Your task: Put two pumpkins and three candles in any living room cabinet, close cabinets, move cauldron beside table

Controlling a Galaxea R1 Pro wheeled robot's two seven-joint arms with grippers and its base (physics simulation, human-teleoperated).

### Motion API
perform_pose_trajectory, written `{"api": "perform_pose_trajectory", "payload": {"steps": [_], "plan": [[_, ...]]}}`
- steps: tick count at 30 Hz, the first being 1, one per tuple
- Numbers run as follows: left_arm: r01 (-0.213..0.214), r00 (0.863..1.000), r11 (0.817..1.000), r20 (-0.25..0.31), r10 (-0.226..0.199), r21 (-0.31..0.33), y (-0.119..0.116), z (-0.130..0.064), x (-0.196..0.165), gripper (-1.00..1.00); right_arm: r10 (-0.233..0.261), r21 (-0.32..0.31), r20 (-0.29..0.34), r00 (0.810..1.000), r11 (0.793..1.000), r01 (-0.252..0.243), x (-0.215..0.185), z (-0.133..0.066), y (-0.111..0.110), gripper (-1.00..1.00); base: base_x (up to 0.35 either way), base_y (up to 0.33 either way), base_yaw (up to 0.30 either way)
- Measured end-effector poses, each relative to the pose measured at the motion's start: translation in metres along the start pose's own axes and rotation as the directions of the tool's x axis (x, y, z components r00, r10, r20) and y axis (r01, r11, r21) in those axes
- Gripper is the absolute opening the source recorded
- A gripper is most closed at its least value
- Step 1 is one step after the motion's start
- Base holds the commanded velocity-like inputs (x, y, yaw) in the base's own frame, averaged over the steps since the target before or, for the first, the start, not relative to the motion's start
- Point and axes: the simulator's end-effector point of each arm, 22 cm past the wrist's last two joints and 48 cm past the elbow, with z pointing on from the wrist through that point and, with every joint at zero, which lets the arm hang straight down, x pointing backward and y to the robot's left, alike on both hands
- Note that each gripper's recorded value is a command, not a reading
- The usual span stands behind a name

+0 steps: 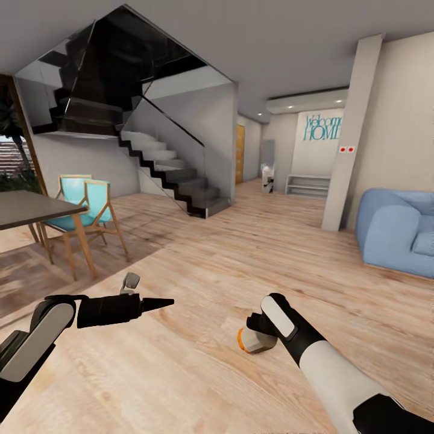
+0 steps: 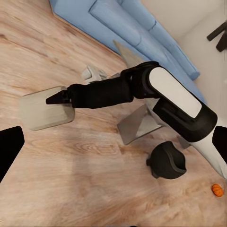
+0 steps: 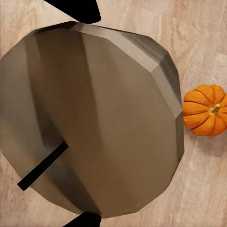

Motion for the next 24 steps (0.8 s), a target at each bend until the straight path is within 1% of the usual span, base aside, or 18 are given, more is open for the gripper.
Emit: {"api": "perform_pose_trajectory", "payload": {"steps": [4,9,24], "plan": [[0.000,1.000,1.000,0.001,0.000,0.000,-0.0002,-0.0003,-0.0003,1.00,0.000,-0.002,0.001,1.000,1.000,0.000,-0.0004,-0.0007,0.0003,-1.00,-0.062,0.253,-0.246],[-0.002,1.000,1.000,0.001,0.002,-0.002,-0.0006,-0.0006,-0.0005,1.00,0.001,-0.003,0.003,1.000,1.000,-0.001,-0.0010,-0.0017,0.0006,-1.00,-0.143,0.279,-0.267],[-0.009,1.000,1.000,0.004,0.009,0.000,-0.0037,-0.0018,-0.0017,1.00,0.002,-0.011,0.009,1.000,1.000,-0.002,-0.0024,-0.0053,0.0030,-1.00,-0.207,0.273,-0.273]]}}
